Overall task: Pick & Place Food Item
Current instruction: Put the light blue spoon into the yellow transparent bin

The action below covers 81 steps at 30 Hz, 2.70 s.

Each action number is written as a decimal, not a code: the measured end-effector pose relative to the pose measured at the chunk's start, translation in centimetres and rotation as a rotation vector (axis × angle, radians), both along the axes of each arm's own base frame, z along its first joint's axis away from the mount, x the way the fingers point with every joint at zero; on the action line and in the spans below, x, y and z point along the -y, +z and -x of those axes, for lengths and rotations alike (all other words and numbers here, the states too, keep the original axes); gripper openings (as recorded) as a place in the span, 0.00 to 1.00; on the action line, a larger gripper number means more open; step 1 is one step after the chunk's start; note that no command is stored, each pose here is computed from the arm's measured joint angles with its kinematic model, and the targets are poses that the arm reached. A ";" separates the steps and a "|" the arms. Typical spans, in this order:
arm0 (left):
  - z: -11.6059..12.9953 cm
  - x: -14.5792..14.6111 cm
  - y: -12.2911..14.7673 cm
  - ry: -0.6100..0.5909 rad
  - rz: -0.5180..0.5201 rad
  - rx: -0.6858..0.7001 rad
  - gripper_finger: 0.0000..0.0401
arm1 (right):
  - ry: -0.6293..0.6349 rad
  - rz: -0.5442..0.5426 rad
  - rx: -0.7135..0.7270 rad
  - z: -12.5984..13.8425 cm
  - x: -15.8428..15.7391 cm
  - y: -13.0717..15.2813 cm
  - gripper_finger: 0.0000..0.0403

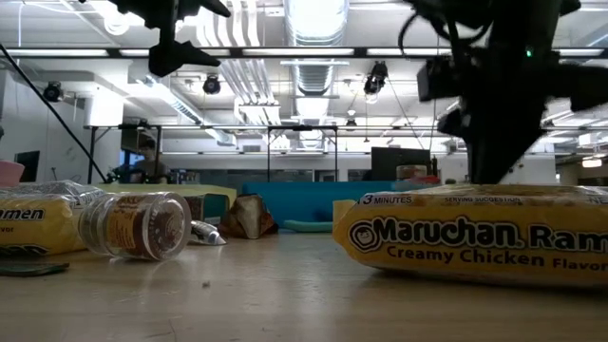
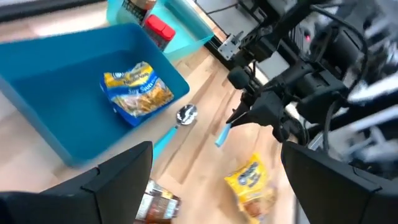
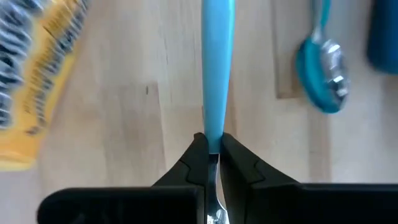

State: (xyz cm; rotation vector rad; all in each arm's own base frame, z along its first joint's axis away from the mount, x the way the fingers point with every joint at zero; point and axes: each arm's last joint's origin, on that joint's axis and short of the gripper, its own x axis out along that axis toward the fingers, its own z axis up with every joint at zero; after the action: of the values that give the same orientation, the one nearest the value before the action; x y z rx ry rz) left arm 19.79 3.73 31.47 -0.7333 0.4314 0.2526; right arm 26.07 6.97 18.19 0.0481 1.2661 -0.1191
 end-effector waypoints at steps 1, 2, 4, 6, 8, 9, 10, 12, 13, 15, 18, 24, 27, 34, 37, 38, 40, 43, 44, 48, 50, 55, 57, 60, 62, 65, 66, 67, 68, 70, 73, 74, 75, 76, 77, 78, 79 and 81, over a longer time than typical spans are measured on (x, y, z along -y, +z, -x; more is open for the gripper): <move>0.0 0.0 0.0 0.021 0.037 0.004 0.90 | -0.008 -0.005 0.024 0.1 0.0 0.6 0.03; 0.0 0.0 0.0 0.048 0.080 0.007 0.90 | -0.022 -0.006 0.055 0.1 0.1 1.3 0.03; 0.0 -0.1 0.0 0.106 0.170 0.015 0.90 | -0.043 -0.011 0.104 0.2 0.2 2.5 0.03; 0.0 -0.1 0.0 0.164 0.252 0.024 0.90 | -0.072 -0.006 0.158 0.2 0.3 3.8 0.03; 0.0 -0.1 0.0 0.225 0.331 0.034 0.90 | -0.095 -0.003 0.213 -0.1 0.4 5.2 0.03; 0.0 -0.2 0.0 0.251 0.361 0.041 0.90 | -0.107 0.004 0.238 -0.4 0.5 5.8 0.03; -0.1 -0.2 0.0 0.270 0.383 0.050 0.90 | -0.120 0.011 0.262 -0.7 0.6 6.5 0.03; -0.6 -0.3 0.0 0.285 0.418 0.074 0.90 | -0.140 0.035 0.306 -1.5 0.9 7.7 0.03; -0.9 -0.4 0.0 0.288 0.428 0.081 0.90 | -0.141 0.052 0.327 -2.0 1.1 8.4 0.03; -1.8 -0.5 -0.3 0.281 0.451 0.096 0.90 | -0.146 0.083 0.363 -3.0 1.5 9.9 0.03; -3.5 -0.7 -0.9 0.223 0.499 0.105 0.90 | -0.140 0.111 0.395 -4.5 2.1 11.6 0.03; -6.3 -1.0 -1.8 0.142 0.548 0.153 0.90 | -0.083 0.176 0.335 -5.6 3.1 12.8 0.03; -7.1 -1.1 -2.2 0.130 0.559 0.158 0.90 | -0.086 0.181 0.324 -6.0 3.3 12.5 0.03; -8.2 -0.9 -3.0 0.101 0.575 0.136 0.90 | -0.094 0.189 0.345 -6.9 4.0 13.1 0.03; -8.4 -0.8 -3.0 0.094 0.573 0.135 0.90 | -0.098 0.195 0.368 -7.2 4.4 13.4 0.03; -8.4 -0.8 -3.0 0.093 0.573 0.135 0.90 | -0.096 0.198 0.367 -7.2 4.6 13.4 0.03; -8.4 -0.8 -3.0 0.091 0.567 0.132 0.90 | -0.096 0.197 0.373 -7.3 4.7 13.5 0.03; -8.4 -0.8 -3.0 0.095 0.560 0.137 0.89 | -0.091 0.182 0.389 -7.5 4.8 13.6 0.03; -8.4 -0.8 -3.0 0.096 0.559 0.136 0.88 | -0.089 0.172 0.399 -7.5 4.7 13.6 0.03; -8.6 -0.8 -3.1 0.098 0.551 0.145 0.77 | -0.093 0.165 0.429 -7.8 4.8 13.8 0.03; -8.7 -0.8 -3.1 0.096 0.548 0.145 0.70 | -0.096 0.166 0.438 -8.0 5.0 13.8 0.03; -9.0 -0.9 -3.3 0.087 0.546 0.159 0.54 | -0.087 0.168 0.463 -8.4 5.0 13.7 0.03; -9.1 -0.9 -3.4 0.089 0.546 0.155 0.49 | -0.086 0.168 0.460 -8.4 5.0 13.7 0.03; -9.1 -0.9 -3.4 0.090 0.550 0.154 0.43 | -0.085 0.166 0.462 -8.5 5.0 13.7 0.03; -9.1 -0.9 -3.4 0.090 0.550 0.154 0.39 | -0.081 0.167 0.461 -8.5 5.0 13.7 0.03; -9.1 -0.9 -3.4 0.090 0.550 0.154 0.34 | -0.074 0.157 0.460 -8.5 5.0 13.7 0.03; -9.1 -0.9 -3.4 0.090 0.550 0.155 0.32 | -0.075 0.157 0.460 -8.5 5.0 13.7 0.03; -9.1 -0.9 -3.4 0.089 0.550 0.155 0.31 | -0.074 0.155 0.460 -8.5 5.0 13.7 0.03; -9.1 -0.9 -3.4 0.089 0.550 0.156 0.29 | -0.074 0.155 0.460 -8.5 5.0 13.7 0.03; -9.1 -0.9 -3.3 0.088 0.549 0.159 0.27 | -0.074 0.155 0.460 -8.5 5.0 13.7 0.03; -9.1 -0.9 -3.3 0.079 0.553 0.158 0.25 | -0.073 0.156 0.460 -8.5 5.0 13.7 0.03; -9.1 -0.9 -3.3 0.074 0.555 0.157 0.25 | -0.076 0.156 0.460 -8.5 5.1 13.7 0.03; -9.1 -0.9 -3.3 0.071 0.556 0.157 0.25 | -0.078 0.156 0.460 -8.5 5.2 13.7 0.03; -9.1 -0.9 -3.3 0.069 0.556 0.161 0.25 | -0.081 0.157 0.460 -8.5 5.3 13.7 0.03; -9.1 -0.8 -3.2 0.065 0.557 0.165 0.25 | -0.085 0.157 0.459 -8.5 5.4 13.7 0.03; -9.2 -0.8 -3.2 0.060 0.557 0.169 0.25 | -0.087 0.157 0.459 -8.5 5.4 13.7 0.03; -9.2 -0.8 -3.1 0.056 0.558 0.172 0.25 | -0.089 0.158 0.459 -8.5 5.5 13.7 0.03; -9.2 -0.8 -3.1 0.052 0.560 0.172 0.25 | -0.091 0.157 0.460 -8.5 5.6 13.7 0.03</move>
State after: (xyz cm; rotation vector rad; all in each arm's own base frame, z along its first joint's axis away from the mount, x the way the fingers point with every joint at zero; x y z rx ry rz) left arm 28.95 4.57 28.34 -1.3054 0.3194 0.1129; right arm 34.59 1.40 31.84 -0.0031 0.7928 -0.2702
